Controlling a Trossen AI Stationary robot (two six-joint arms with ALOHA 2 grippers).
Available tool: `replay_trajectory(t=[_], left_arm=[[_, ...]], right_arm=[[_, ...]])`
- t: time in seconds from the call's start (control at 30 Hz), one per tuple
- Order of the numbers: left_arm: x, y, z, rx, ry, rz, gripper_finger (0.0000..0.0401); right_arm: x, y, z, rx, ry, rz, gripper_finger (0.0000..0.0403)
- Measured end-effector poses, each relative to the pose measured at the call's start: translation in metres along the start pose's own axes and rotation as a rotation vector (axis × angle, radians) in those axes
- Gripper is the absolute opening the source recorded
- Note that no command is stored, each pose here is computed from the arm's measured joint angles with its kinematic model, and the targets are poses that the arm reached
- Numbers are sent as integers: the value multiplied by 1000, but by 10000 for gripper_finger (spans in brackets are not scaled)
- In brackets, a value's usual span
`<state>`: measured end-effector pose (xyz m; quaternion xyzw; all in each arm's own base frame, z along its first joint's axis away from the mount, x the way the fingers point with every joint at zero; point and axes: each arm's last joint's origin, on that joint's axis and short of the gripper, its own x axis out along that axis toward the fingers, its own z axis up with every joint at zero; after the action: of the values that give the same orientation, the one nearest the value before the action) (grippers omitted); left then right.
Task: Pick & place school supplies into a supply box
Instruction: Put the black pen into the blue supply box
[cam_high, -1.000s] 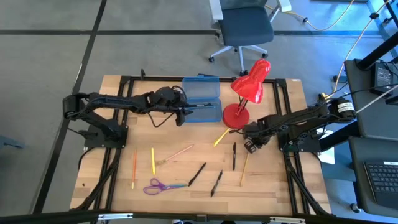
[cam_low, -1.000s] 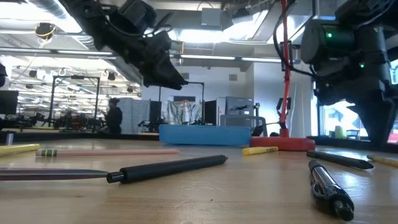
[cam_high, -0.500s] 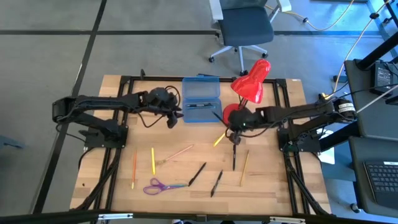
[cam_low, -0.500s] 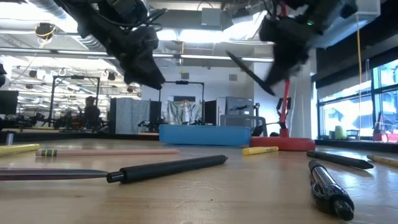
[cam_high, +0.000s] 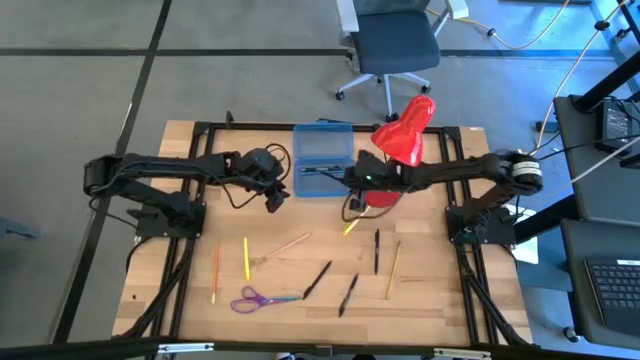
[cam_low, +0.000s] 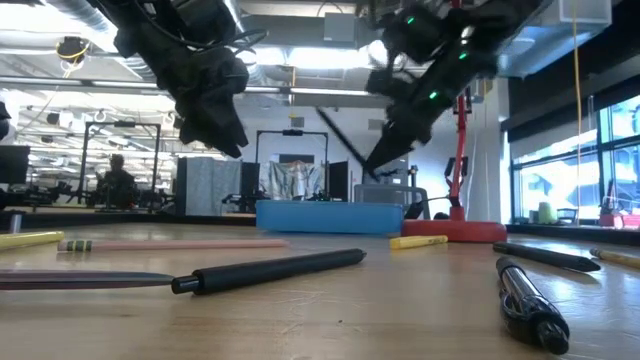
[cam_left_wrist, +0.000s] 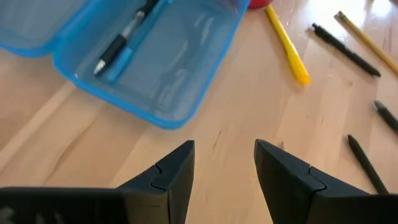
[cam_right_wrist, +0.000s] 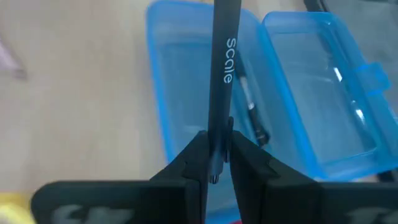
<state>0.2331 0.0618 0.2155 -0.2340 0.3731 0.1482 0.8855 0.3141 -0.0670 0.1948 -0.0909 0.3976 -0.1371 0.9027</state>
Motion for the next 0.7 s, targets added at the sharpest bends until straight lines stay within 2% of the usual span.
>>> replay_trajectory(t=[0.43,0.7], left_arm=[[1,-8,-10,28,74,-4,152],[0,-12,-20,-15,159,12,146]], right_arm=[[72,-20,14,-168,171,0,55],[98,-16,9,-192,286,37,55]])
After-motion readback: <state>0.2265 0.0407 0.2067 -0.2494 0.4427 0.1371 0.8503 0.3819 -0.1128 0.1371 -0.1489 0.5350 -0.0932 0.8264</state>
